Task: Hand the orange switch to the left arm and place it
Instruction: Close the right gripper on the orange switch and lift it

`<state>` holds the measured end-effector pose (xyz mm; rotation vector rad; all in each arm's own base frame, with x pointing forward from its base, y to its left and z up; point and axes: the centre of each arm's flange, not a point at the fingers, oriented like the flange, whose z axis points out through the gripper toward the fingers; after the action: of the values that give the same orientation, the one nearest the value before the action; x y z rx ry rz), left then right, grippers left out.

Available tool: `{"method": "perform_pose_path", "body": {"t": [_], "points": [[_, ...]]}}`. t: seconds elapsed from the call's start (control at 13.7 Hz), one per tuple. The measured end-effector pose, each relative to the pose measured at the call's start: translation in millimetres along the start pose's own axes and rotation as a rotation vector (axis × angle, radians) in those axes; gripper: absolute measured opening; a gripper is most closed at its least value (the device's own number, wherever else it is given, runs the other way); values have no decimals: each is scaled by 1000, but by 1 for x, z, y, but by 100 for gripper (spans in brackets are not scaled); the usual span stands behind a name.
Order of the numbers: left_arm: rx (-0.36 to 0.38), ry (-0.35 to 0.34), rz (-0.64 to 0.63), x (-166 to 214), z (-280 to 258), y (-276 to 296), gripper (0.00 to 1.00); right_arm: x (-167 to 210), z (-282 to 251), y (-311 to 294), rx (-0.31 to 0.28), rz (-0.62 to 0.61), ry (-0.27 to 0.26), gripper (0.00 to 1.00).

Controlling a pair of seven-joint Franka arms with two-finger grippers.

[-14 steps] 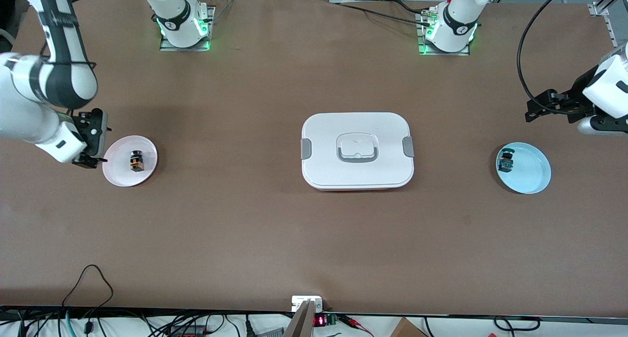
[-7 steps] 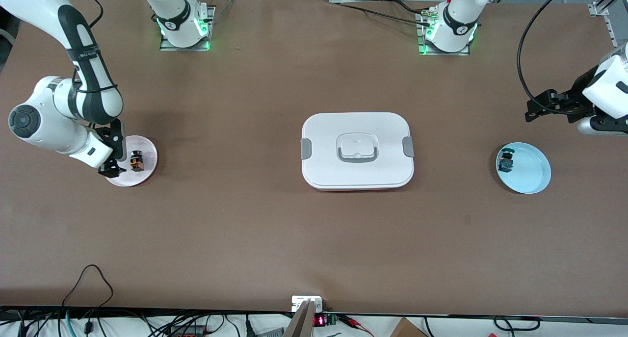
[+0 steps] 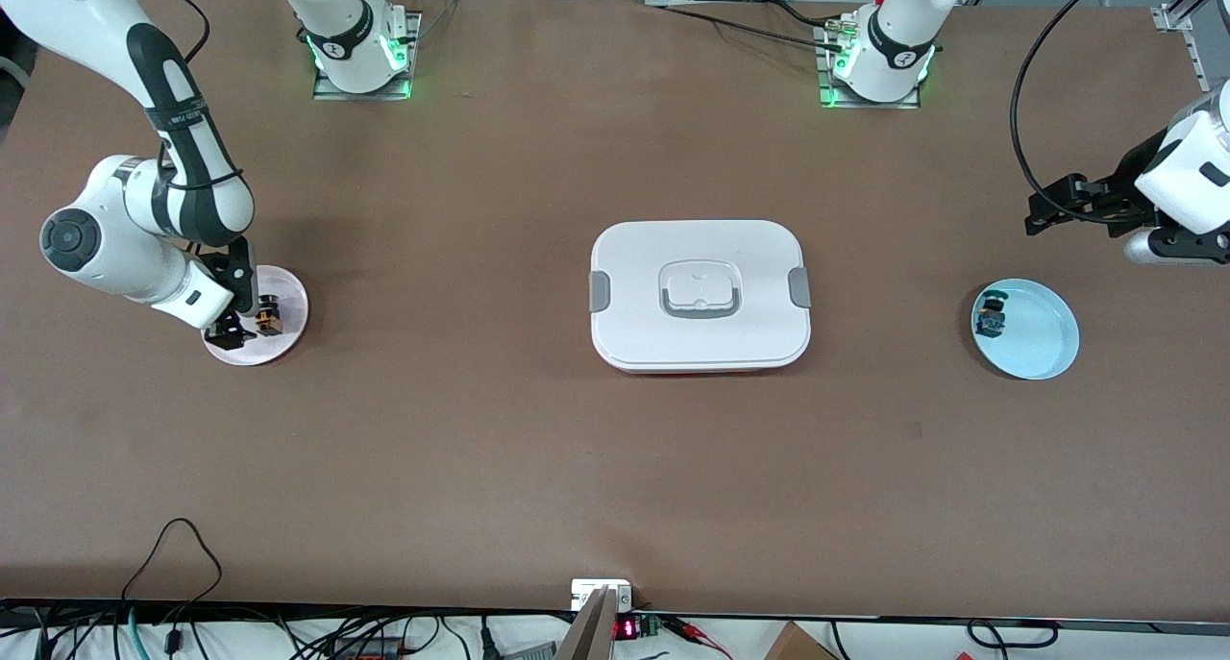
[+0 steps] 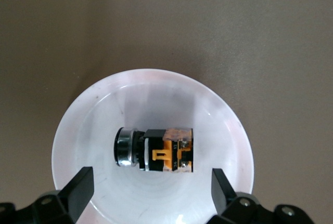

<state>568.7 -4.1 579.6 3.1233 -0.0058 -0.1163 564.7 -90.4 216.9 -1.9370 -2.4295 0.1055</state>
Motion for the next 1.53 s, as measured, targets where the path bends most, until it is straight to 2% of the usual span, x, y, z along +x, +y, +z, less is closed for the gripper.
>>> {"method": "perform_pose_path", "body": {"t": [1.24,1.39,1.46,1.53], "points": [[-1,-13,-4,4,7,-2,100,13,38,-5,-22,6,13,100],[-1,-13,-4,4,7,-2,100,13,37,-5,-23,6,13,97],[-1,-13,-4,4,7,-2,100,13,37,-5,-24,7,13,91],[-1,-13,-4,4,7,-2,100,13,37,-5,-24,7,13,91]]}}
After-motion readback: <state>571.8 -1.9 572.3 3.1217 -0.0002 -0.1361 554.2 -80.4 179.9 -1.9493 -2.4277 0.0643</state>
